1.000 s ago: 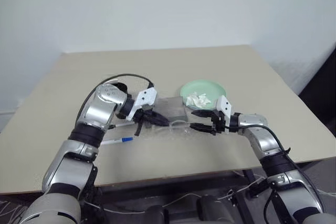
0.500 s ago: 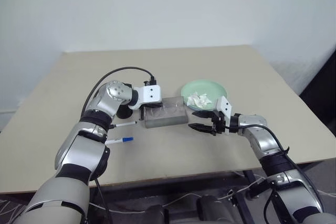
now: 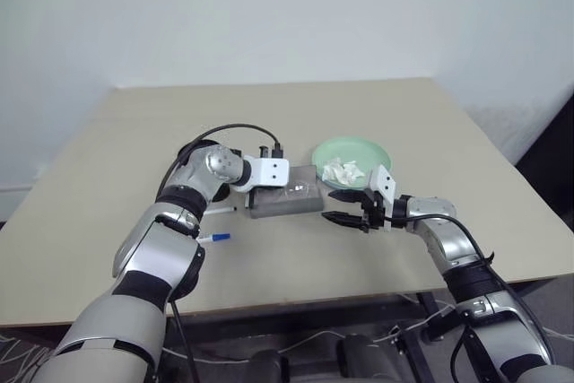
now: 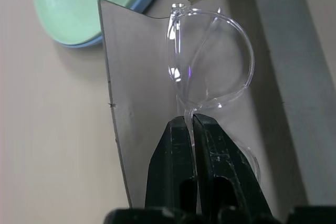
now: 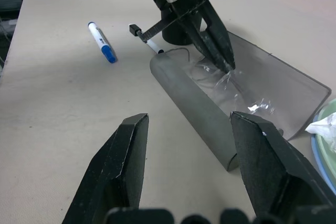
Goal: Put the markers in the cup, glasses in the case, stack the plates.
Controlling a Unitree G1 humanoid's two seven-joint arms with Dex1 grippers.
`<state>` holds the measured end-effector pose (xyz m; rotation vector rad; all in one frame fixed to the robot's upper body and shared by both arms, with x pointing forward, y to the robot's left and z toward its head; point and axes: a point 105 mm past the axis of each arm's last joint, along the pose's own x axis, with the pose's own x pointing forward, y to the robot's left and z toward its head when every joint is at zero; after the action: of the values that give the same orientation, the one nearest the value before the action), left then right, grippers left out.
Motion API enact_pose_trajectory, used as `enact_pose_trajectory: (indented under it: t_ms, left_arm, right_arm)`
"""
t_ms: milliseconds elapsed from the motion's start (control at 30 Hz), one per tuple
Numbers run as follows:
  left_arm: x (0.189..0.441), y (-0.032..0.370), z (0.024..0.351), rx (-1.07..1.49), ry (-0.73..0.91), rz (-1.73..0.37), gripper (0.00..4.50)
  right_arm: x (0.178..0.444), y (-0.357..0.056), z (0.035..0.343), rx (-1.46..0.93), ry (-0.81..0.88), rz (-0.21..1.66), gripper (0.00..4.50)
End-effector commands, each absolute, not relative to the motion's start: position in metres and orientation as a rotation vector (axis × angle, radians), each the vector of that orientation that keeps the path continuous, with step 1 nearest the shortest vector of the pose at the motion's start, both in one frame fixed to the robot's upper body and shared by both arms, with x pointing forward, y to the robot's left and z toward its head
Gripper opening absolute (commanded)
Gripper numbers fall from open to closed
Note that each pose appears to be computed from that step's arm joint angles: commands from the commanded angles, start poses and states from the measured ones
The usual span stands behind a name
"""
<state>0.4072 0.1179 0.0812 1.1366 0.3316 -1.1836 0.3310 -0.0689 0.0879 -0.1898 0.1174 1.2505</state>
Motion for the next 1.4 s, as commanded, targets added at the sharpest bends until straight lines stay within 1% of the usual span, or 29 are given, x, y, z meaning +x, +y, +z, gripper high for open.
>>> enact_pose_trajectory:
  t_ms: [33, 167, 333, 433, 467, 533, 633, 833, 1067, 1133, 1233, 1400]
  left_arm:
    - [0.41, 0.113, 0.095, 1.122, 0.308, -1.194, 0.67]
    - [0.414, 0.109, 0.104, 1.095, 0.264, -1.17, 1.96]
    - [0.422, 0.111, 0.118, 1.079, 0.223, -1.108, 1.96]
    - [0.43, 0.11, 0.133, 1.039, 0.17, -1.038, 1.96]
    - [0.433, 0.11, 0.139, 1.01, 0.15, -1.017, 1.57]
    - [0.436, 0.11, 0.147, 0.994, 0.121, -0.986, 1.01]
    - [0.441, 0.112, 0.148, 1.038, 0.118, -0.941, 0.04]
    - [0.453, 0.12, 0.139, 1.18, 0.146, -0.789, 0.04]
    - [0.452, 0.12, 0.115, 1.25, 0.206, -0.771, 0.04]
    - [0.447, 0.12, 0.103, 1.242, 0.249, -0.81, 0.04]
    - [0.441, 0.12, 0.095, 1.172, 0.304, -0.861, 0.04]
    - [0.43, 0.121, 0.095, 1.019, 0.361, -0.985, 0.04]
  right_arm:
    - [0.331, -0.066, 0.102, -0.199, 0.053, 1.256, 2.68]
    - [0.331, -0.066, 0.102, -0.197, 0.053, 1.256, 2.68]
    - [0.33, -0.065, 0.103, -0.195, 0.052, 1.26, 2.68]
    - [0.33, -0.064, 0.103, -0.195, 0.051, 1.264, 2.68]
    - [0.33, -0.063, 0.103, -0.195, 0.05, 1.265, 2.68]
    - [0.33, -0.063, 0.103, -0.196, 0.048, 1.267, 2.68]
    - [0.331, -0.063, 0.105, -0.197, 0.043, 1.267, 2.68]
    - [0.333, -0.062, 0.116, -0.187, 0.008, 1.262, 2.68]
    - [0.332, -0.063, 0.116, -0.184, 0.006, 1.251, 2.68]
    - [0.332, -0.065, 0.115, -0.182, 0.008, 1.243, 2.68]
    - [0.33, -0.067, 0.114, -0.18, 0.01, 1.232, 2.68]
    - [0.329, -0.07, 0.113, -0.178, 0.016, 1.223, 2.68]
